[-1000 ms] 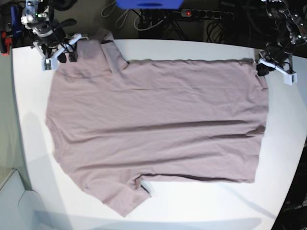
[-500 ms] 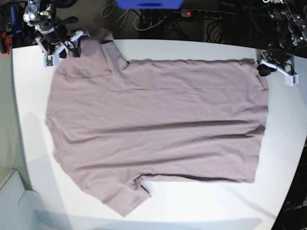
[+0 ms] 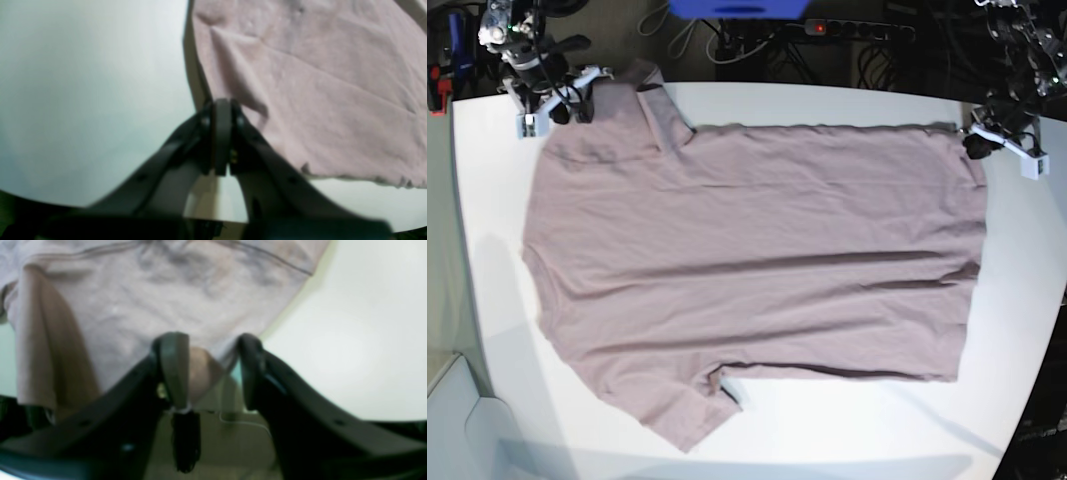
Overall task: Layout the t-shirt on the table in an organized manner, then fold the t-shirt properly
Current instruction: 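Lift the shoulder edge with both grippers and pull it taut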
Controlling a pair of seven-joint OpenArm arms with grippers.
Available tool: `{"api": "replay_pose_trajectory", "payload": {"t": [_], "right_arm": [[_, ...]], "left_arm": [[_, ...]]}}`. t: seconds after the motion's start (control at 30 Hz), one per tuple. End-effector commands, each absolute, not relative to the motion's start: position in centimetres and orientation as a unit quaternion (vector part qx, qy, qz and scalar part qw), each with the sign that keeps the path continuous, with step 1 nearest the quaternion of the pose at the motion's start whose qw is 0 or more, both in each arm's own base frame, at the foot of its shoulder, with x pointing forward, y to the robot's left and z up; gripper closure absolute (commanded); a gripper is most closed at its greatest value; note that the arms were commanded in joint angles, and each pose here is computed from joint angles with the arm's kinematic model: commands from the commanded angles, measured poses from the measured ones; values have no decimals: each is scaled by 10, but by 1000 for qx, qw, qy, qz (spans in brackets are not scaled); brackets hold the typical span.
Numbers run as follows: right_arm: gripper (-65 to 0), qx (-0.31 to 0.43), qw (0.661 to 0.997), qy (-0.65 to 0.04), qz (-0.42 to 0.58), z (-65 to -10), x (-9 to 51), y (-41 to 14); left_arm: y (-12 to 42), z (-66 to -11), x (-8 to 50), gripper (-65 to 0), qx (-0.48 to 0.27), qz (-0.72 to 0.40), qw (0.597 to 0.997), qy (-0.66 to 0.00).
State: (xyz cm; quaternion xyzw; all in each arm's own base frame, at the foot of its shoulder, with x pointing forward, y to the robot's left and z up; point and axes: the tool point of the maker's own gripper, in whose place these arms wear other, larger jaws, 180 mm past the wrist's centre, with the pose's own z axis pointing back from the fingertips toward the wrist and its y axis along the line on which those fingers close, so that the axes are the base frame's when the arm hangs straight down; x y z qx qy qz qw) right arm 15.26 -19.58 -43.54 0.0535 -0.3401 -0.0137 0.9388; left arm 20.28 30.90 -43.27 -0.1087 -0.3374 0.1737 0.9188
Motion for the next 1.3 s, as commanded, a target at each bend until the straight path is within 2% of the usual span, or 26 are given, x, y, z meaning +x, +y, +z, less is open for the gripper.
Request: {"api": "replay_pose_trajectory", "payload": {"t": [0.0,0.23,0.53,0.73,0.87,1.07,1.27], "right_arm": [[-166,61,955,-291,-7,-451,133,-190],[0,77,956,-283,7,-454,129,-175],[0,61,947,-314,27,-434,148,-185],[0,52,924,-373,63,-390,175,-181],[0,53,914,-396,72,-372,181,-175],[0,57,918,-386,74,-373,170,-172],[0,86,918,-375,98,-377,157,-156]], "left_arm": [[315,-432,201,-2,-96,170,924,-329],[315,-430,201,-2,-96,169,923,-331],[315,-425,209,-2,-97,165,921,-341],[314,-394,230,-2,-85,135,910,-382],[316,-376,238,-2,-75,121,911,-387],[346,-352,227,-2,-38,147,907,-392],[357,-352,218,-2,-29,162,906,-389]]}}
